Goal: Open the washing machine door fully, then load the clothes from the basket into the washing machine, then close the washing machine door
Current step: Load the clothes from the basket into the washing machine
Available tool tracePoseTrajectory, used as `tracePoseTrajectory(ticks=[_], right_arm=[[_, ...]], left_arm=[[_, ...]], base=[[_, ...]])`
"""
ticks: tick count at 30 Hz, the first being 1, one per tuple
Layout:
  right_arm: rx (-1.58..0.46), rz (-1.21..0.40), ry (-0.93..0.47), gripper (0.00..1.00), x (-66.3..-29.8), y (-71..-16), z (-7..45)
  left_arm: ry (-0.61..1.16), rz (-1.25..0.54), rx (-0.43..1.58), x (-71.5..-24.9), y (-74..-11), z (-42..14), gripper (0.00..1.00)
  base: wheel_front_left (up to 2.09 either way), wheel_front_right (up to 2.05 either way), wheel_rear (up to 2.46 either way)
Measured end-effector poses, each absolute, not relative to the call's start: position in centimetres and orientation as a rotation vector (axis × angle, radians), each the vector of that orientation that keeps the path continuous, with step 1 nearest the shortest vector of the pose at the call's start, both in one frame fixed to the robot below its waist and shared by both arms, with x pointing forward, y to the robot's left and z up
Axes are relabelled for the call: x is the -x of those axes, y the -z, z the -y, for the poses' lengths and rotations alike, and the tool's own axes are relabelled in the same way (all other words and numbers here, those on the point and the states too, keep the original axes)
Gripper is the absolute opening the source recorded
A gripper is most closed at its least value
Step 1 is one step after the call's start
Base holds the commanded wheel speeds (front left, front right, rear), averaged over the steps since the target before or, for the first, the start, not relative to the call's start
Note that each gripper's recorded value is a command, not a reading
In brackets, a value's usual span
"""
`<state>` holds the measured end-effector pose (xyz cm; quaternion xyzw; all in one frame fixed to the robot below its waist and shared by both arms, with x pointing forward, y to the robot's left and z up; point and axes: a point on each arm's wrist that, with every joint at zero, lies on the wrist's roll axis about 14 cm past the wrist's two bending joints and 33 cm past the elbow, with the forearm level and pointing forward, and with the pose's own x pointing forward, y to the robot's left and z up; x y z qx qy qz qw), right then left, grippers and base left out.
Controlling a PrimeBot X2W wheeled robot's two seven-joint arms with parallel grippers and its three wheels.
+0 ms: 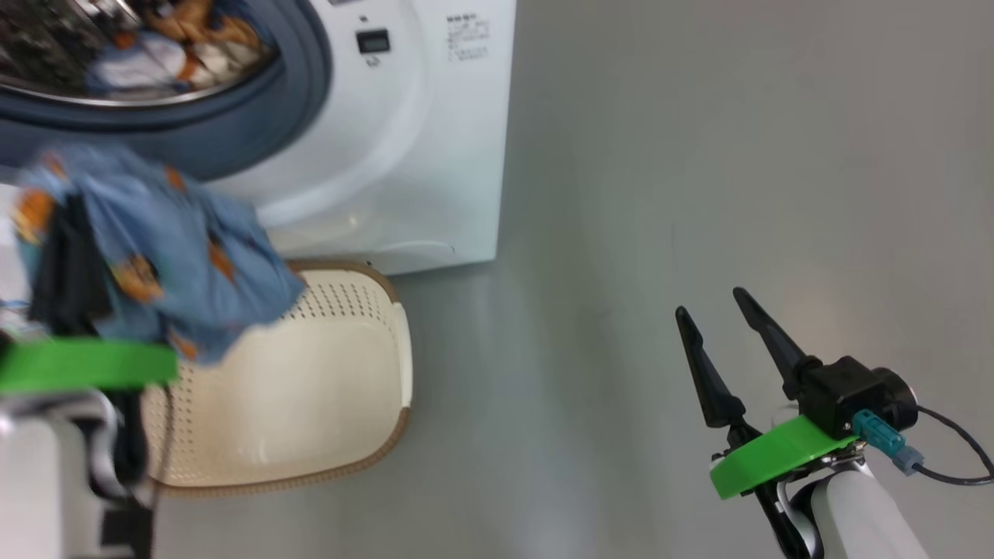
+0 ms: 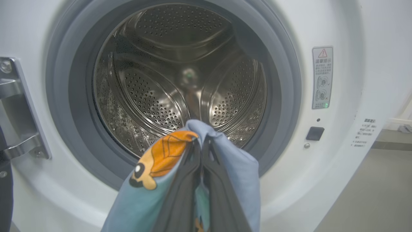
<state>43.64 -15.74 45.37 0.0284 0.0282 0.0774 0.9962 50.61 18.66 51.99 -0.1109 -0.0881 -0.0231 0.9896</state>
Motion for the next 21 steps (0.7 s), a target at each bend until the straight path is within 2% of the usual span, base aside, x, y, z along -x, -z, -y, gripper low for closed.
tracePoseTrajectory(ticks=[5, 21], right_arm=[[-0.048, -0.09, -0.139, 1.0, -44.3, -43.9, 16.5], [-0.035, -0.186, -0.066, 1.0, -46.5, -38.7, 19.0]], left_arm=[[0.061, 0.227, 0.214, -55.1, -53.2, -19.0, 0.0], [0.175, 0.149, 0.173, -69.6, -51.0, -17.6, 0.0]], base=[[0.0, 0.0, 0.0], [0.0, 0.0, 0.0]])
